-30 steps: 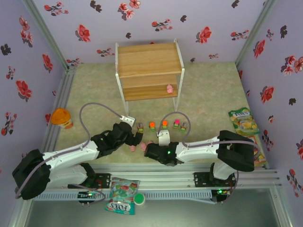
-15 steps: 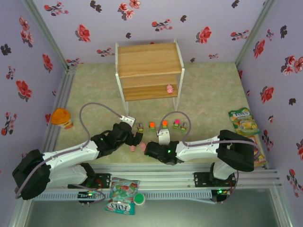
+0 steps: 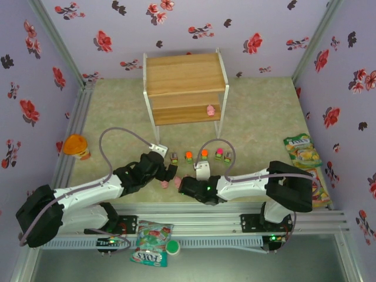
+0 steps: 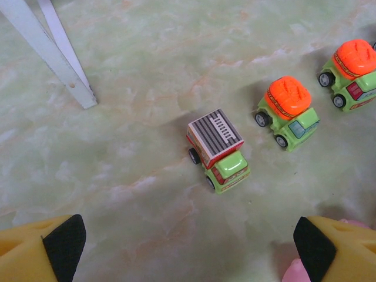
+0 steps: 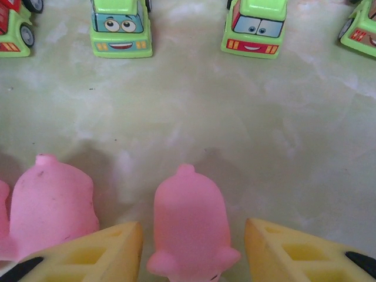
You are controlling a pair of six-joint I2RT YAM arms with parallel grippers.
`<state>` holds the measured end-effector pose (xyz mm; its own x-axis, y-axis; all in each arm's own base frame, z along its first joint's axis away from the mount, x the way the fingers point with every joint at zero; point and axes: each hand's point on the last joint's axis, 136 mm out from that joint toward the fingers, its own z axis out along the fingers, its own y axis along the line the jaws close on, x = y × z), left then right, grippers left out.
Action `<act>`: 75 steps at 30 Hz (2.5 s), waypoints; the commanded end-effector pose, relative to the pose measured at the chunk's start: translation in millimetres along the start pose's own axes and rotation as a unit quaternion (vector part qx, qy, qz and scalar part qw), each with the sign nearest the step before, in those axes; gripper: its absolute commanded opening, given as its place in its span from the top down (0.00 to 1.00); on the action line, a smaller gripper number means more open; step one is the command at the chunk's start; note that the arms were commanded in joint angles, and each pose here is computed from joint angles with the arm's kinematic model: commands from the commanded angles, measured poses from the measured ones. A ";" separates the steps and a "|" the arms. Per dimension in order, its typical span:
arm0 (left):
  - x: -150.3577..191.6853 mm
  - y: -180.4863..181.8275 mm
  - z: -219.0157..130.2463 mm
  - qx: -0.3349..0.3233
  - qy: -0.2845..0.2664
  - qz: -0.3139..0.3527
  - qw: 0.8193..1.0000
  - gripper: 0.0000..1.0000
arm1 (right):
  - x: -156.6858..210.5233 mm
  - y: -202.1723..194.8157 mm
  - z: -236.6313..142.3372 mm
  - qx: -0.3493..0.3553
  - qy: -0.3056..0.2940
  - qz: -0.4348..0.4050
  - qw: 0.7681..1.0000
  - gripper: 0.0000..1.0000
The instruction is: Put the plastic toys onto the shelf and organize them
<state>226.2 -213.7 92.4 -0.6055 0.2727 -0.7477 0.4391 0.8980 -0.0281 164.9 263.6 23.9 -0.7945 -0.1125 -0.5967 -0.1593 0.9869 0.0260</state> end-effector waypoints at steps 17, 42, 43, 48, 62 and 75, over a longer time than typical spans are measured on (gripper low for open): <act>-12.5 -4.7 -0.5 0.002 -0.011 0.005 1.000 0.05 | 6.3 -10.4 12.5 0.017 0.011 -0.006 1.000 0.58; -11.6 -6.1 2.3 0.003 -0.005 0.005 1.000 0.04 | -3.1 -19.0 3.3 0.033 -0.001 -0.010 0.999 0.71; -10.8 -6.7 2.6 0.004 -0.004 0.005 1.000 0.04 | -6.6 -18.8 0.5 0.032 -0.005 -0.009 0.999 0.71; -10.8 -8.5 3.0 0.008 -0.003 0.005 1.000 0.04 | -22.9 -21.0 -9.9 0.037 -0.027 -0.005 0.999 0.72; -10.2 -10.6 3.3 0.014 -0.002 0.006 1.000 0.05 | -101.3 -30.9 -36.7 0.034 -0.090 0.022 0.995 0.72; -11.0 -18.0 4.4 0.033 -0.002 0.010 0.999 0.04 | -184.2 -27.9 -47.1 0.032 -0.119 0.038 0.992 0.71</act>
<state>225.5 -224.1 89.4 -0.6147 0.2818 -0.7367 0.4655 0.8836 -0.0505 277.0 249.1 160.5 -0.6484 0.0290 -0.7607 -0.0422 0.9964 0.0740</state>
